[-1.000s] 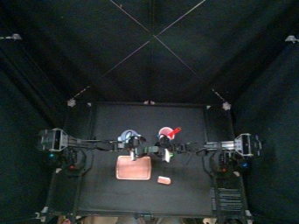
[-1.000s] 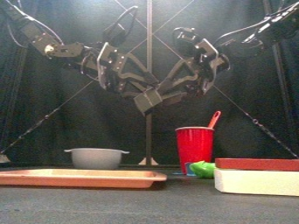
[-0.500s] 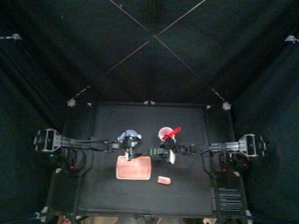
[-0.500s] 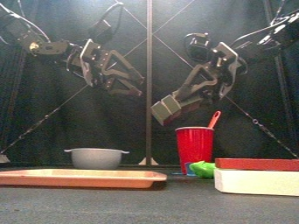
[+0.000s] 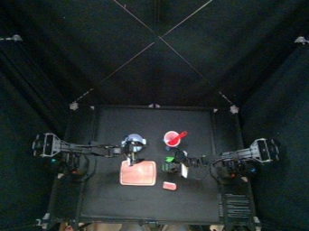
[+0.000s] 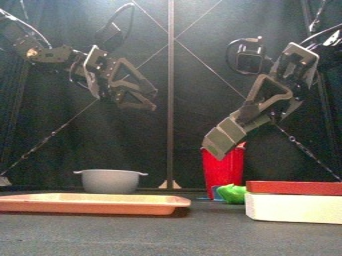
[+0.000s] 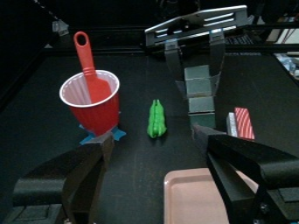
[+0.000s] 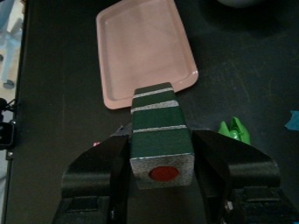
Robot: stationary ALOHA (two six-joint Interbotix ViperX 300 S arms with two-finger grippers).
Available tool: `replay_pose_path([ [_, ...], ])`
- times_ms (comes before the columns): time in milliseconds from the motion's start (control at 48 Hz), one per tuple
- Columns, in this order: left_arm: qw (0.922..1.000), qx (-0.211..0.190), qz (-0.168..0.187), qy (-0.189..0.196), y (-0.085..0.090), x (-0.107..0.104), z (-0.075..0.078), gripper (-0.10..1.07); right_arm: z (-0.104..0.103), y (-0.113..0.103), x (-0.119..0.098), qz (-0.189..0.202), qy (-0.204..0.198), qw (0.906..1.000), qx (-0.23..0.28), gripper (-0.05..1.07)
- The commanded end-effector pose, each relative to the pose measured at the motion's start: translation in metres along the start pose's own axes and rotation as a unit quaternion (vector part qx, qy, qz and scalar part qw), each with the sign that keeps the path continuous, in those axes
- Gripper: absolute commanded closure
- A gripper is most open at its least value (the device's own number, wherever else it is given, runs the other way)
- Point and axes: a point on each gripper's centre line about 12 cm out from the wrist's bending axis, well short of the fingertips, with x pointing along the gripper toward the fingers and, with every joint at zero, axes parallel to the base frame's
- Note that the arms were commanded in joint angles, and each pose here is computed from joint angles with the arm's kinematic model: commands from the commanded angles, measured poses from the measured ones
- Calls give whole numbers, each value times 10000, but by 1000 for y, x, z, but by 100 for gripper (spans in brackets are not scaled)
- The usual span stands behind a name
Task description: Place green sushi roll inbetween salmon sushi and peas
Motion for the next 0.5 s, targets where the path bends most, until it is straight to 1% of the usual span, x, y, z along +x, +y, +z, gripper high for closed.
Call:
replay_pose_path([
  [0, 9999, 9, 41, -135, 3, 0, 7, -6, 6, 1, 2, 18, -67, 10000, 2, 33],
  [271, 9999, 12, 51, -111, 4, -1, 6, -6, -1, -2, 13, -55, 118, 9999, 29, 32],
  [479, 9999, 8, 65, -103, 5, 0, 5, -6, -10, -6, 22, -151, 343, 9993, 55, 32],
])
